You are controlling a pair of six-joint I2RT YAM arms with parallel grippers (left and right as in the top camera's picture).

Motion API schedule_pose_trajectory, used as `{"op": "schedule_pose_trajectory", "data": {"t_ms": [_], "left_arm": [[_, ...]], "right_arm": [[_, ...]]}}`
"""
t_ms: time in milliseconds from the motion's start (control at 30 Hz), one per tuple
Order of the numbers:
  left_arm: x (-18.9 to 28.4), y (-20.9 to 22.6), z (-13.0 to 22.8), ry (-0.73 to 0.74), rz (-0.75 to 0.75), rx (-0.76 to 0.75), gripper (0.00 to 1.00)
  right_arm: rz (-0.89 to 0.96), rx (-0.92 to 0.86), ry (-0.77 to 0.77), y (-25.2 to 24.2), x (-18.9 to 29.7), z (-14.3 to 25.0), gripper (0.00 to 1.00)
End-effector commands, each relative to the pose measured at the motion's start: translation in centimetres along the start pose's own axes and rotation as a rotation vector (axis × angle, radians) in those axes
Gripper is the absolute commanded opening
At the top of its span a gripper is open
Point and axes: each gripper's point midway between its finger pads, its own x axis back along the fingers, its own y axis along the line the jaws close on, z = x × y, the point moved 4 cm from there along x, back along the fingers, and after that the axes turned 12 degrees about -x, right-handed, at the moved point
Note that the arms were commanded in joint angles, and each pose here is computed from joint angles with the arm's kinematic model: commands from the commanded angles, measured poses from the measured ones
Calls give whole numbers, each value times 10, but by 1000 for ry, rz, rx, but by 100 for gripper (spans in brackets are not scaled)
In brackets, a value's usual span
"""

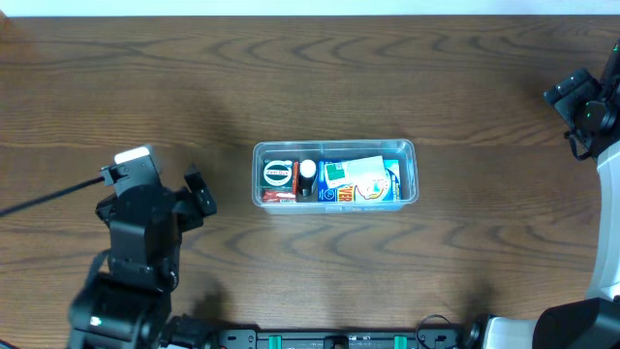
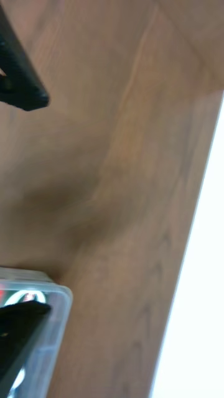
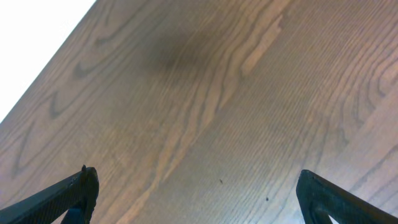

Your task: Pack container

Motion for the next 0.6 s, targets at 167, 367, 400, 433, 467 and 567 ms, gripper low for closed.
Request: {"op": "schedule_pose_trajectory", "data": {"t_ms": [167, 367, 400, 433, 467, 567], "left_arm": [[-22, -10, 22, -289, 179, -65, 98], [-22, -5, 45, -432, 161, -41, 98], [-22, -4, 49, -452, 156, -36, 98], [-23, -3, 52, -463, 151, -30, 98], [-23, -2, 54, -474, 144, -27, 98], [-25, 2, 61, -496, 126, -19, 98]], "right_arm": [[6, 1, -2, -1, -1, -1, 99], [6, 1, -2, -1, -1, -1, 99], [6, 1, -2, -1, -1, -1, 99], [6, 1, -2, -1, -1, -1, 99], [6, 1, -2, -1, -1, -1, 99], [6, 1, -2, -1, -1, -1, 99]]}}
